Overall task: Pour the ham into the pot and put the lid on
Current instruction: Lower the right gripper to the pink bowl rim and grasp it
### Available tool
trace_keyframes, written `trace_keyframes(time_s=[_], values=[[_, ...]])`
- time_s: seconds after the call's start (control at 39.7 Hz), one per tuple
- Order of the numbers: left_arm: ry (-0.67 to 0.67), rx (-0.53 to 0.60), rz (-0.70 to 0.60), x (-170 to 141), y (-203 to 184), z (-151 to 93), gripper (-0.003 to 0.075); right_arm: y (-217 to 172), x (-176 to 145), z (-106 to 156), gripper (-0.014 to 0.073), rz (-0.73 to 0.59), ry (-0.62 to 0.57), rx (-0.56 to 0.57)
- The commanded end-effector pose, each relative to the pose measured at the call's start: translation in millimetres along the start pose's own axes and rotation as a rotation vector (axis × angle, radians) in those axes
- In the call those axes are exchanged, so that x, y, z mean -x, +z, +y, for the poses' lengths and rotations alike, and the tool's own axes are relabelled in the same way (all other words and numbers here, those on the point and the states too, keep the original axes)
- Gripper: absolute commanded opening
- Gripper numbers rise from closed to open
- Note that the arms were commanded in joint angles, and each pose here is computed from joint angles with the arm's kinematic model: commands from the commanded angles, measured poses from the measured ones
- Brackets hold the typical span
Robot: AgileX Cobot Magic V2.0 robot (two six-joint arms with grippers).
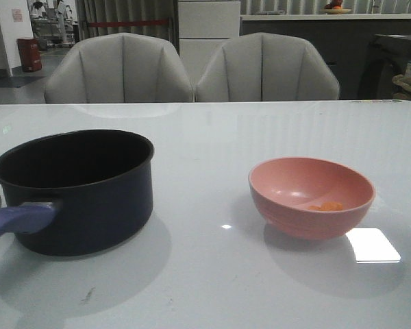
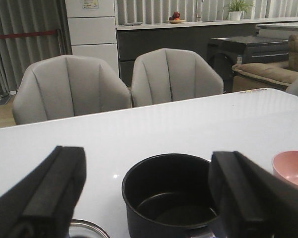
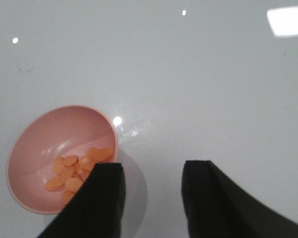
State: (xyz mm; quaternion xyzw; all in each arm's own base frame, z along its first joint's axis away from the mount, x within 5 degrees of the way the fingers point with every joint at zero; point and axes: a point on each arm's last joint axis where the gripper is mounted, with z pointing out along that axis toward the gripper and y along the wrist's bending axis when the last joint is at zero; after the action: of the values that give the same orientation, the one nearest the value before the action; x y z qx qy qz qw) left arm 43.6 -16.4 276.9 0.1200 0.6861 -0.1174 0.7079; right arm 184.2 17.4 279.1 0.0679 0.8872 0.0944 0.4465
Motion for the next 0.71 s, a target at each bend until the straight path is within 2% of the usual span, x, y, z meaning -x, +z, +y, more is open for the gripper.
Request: trace_keyframes(time_s=[0.0, 0.23, 0.45, 0.68], values=[[-0.002, 0.0, -0.097, 16.2, -0.9, 0.4, 0.0556, 20.0, 23.1, 11.6, 0.0407, 0.035, 0.014, 0.026], [-0.002, 0.0, -0.097, 16.2, -0.9, 0.4, 0.0556, 82.0, 35.3, 37.1, 0.0401, 0.25, -0.051, 0.046], [-0.002, 0.0, -0.097, 16.2, -0.9, 0.4, 0.0556, 134.1, 33.7, 37.9, 0.0401, 0.361, -0.061, 0.017], [-0.002, 0.0, -0.097, 16.2, -0.9, 0.4, 0.0556, 165.5, 28.2, 43.6, 0.0401, 0.433, -0.075, 0.013]])
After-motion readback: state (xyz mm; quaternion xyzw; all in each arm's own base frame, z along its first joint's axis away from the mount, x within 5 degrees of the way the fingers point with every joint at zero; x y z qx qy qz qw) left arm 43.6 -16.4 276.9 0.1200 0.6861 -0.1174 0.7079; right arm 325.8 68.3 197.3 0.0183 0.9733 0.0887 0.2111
